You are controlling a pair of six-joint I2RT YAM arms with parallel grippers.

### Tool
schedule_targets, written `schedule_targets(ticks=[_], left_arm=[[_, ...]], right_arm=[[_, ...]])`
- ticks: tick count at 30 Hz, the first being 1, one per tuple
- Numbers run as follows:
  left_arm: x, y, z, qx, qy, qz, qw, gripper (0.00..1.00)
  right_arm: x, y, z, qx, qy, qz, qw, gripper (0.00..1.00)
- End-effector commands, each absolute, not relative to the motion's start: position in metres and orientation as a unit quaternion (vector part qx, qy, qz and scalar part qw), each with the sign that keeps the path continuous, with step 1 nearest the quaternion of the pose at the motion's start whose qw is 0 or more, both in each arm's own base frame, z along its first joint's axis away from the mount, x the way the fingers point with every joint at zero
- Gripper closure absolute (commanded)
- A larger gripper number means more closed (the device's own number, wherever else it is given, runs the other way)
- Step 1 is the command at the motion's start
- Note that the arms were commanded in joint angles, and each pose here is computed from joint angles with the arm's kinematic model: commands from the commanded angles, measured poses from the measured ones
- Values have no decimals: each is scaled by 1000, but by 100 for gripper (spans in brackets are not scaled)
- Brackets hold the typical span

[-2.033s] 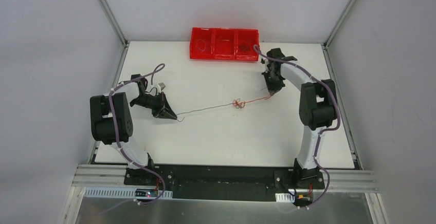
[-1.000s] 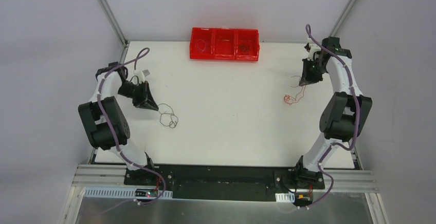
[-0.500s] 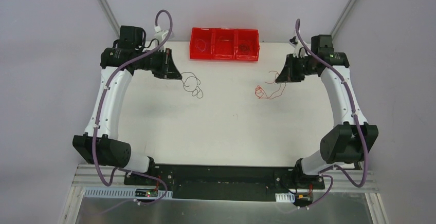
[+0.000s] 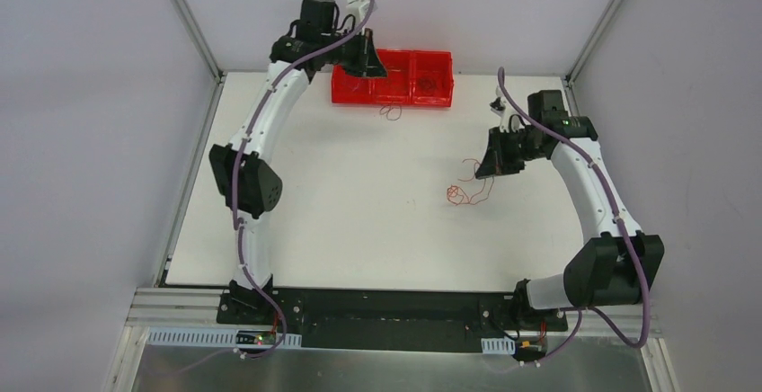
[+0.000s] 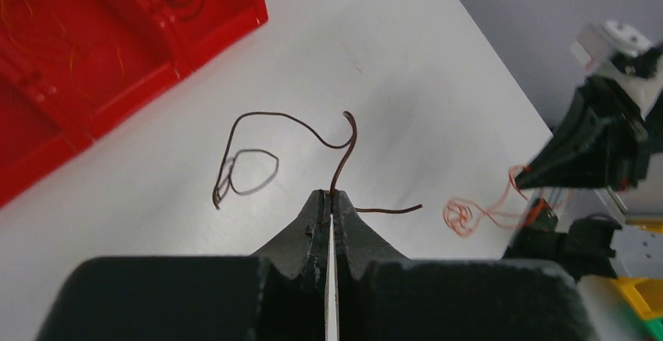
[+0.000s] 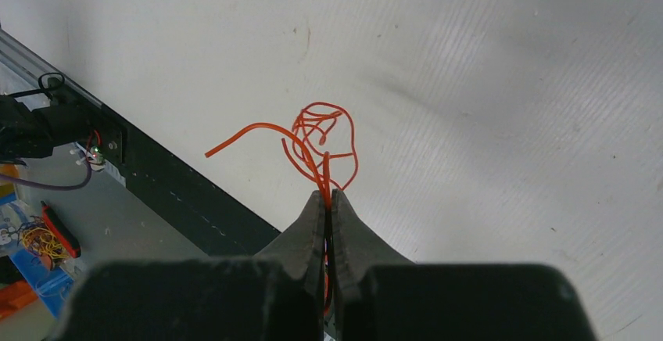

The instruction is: Untangle the cables

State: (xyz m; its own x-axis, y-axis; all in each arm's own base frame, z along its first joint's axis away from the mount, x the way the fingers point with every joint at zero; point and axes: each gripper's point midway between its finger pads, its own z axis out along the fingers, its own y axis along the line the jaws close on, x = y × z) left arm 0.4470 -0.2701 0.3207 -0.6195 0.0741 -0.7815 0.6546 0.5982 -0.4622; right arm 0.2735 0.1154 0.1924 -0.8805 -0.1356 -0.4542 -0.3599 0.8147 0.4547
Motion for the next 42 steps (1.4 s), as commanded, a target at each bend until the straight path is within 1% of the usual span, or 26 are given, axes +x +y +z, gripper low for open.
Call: schedule_targets(ticks=[1, 5, 9, 12, 14, 18, 26, 33, 38, 42], left_arm=[[512, -306, 351, 228, 745, -403, 480, 100], [573, -327, 347, 213, 680, -404, 573, 100], [616, -348, 347, 205, 615, -374, 664, 100], [636, -356, 348, 199, 570, -337, 722, 100], [644, -360, 342, 189, 556, -315, 745, 100], [648, -363, 338, 188, 540, -308, 761, 100], [635, -379, 355, 206, 498, -297, 788, 100], [652, -379, 318, 214, 517, -246, 791, 100], [653, -387, 295, 233, 520, -251, 783, 100], [659, -391, 266, 233, 536, -253, 771, 100]], right_arm=[[254, 111, 191, -154, 930, 266, 201, 100], [251, 114, 184, -147, 930, 276, 192, 100], [248, 118, 180, -144, 930, 288, 177, 100], [251, 118, 174, -136, 933, 288, 168, 100], [252, 117, 170, -131, 936, 284, 162, 100], [256, 113, 168, -133, 940, 273, 155, 100], [265, 113, 163, -128, 942, 279, 133, 100], [274, 116, 165, -117, 941, 292, 122, 100], [274, 117, 164, -109, 941, 298, 113, 100], [273, 117, 162, -106, 943, 299, 105, 100]])
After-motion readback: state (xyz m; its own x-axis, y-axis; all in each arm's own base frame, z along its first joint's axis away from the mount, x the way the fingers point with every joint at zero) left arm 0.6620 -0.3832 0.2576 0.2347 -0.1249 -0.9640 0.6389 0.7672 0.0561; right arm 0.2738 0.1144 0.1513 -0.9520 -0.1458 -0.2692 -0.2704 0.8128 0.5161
